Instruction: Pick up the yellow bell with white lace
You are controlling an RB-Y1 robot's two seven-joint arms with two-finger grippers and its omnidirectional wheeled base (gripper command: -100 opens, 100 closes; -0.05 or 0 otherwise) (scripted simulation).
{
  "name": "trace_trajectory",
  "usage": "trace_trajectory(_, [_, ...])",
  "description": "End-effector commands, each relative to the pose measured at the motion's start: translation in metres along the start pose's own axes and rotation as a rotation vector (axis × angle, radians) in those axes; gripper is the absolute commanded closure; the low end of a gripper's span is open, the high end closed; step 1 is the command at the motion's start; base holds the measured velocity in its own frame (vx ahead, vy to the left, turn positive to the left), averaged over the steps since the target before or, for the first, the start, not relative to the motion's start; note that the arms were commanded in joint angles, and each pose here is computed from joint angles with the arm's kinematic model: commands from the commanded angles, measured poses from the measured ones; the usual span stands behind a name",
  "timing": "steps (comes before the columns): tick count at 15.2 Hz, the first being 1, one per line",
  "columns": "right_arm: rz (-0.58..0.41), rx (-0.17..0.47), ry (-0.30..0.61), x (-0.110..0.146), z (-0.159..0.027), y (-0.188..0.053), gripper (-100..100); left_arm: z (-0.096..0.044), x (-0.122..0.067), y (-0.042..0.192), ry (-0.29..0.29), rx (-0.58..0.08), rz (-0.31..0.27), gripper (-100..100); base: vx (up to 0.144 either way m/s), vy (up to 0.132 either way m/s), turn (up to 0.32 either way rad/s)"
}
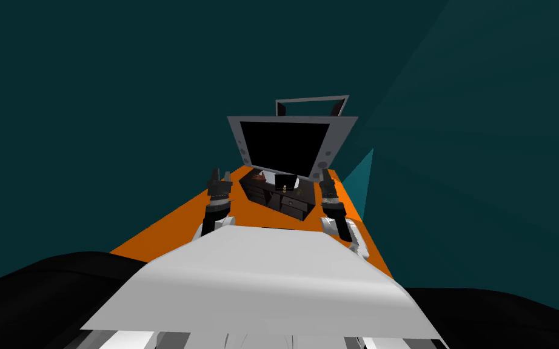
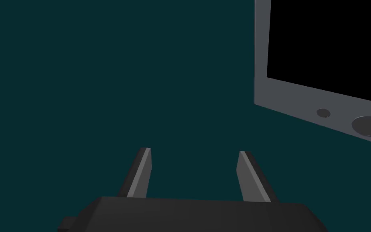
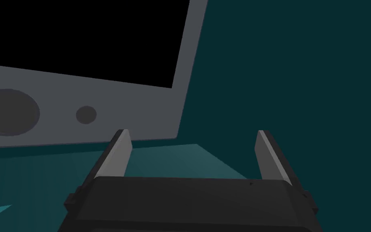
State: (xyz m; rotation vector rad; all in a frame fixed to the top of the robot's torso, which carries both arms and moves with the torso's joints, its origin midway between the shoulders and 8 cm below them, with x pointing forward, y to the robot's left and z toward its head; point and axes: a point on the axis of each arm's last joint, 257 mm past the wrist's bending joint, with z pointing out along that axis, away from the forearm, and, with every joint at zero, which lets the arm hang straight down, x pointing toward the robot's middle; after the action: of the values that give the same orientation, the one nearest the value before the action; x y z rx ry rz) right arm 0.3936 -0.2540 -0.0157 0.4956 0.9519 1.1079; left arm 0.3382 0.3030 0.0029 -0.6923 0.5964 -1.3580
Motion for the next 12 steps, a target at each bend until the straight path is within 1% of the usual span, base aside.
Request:
trace_trajectory(1, [-0.025,0.022,0.033,0.01,-0.001,-0.012,-100,0.0,0.0,0.0,0.0,0.0,0.0,0,0.012,0.024,0.062])
trace_trajectory(2, [-0.058,0.045,0.074,0.02,-0.002,-0.026,-100,0.0,0.0,0.0,0.0,0.0,0.0,0,0.014,0.023,0.072])
trace_trajectory(3, [-0.058,0.048,0.075,0.02,-0.003,-0.028,-100,0.0,0.0,0.0,0.0,0.0,0.0,0,0.013,0.021,0.056])
trace_trajectory(4, [-0.093,0.061,0.114,0.03,-0.003,-0.038,-100,0.0,0.0,0.0,0.0,0.0,0.0,0,0.011,0.027,0.09])
trace_trajectory(5, [-0.093,0.075,0.117,0.031,-0.005,-0.045,-100,0.0,0.0,0.0,0.0,0.0,0.0,0,0.011,0.025,0.075])
trace_trajectory(6, [-0.131,0.09,0.157,0.04,-0.006,-0.056,-100,0.0,0.0,0.0,0.0,0.0,0.0,0,0.011,0.027,0.083])
trace_trajectory(7, [-0.131,0.104,0.161,0.041,-0.008,-0.063,-100,0.0,0.0,0.0,0.0,0.0,0.0,0,0.012,0.024,0.078])
trace_trajectory(8, [-0.171,0.118,0.201,0.05,-0.009,-0.074,-100,0.0,0.0,0.0,0.0,0.0,0.0,0,0.019,0.029,0.102])
trace_trajectory(9, [-0.171,0.134,0.205,0.051,-0.012,-0.081,-100,0.0,0.0,0.0,0.0,0.0,0.0,0,0.022,0.027,0.076])
trace_trajectory(10, [-0.214,0.153,0.248,0.059,-0.015,-0.095,-100,0.0,0.0,0.0,0.0,0.0,0.0,0,0.016,0.029,0.083])
trace_trajectory(11, [-0.214,0.165,0.251,0.06,-0.017,-0.101,-100,0.0,0.0,0.0,0.0,0.0,0.0,0,0.013,0.027,0.073])
trace_trajectory(12, [-0.26,0.171,0.29,0.067,-0.018,-0.11,-100,0.0,0.0,0.0,0.0,0.0,0.0,0,0.016,0.033,0.11])
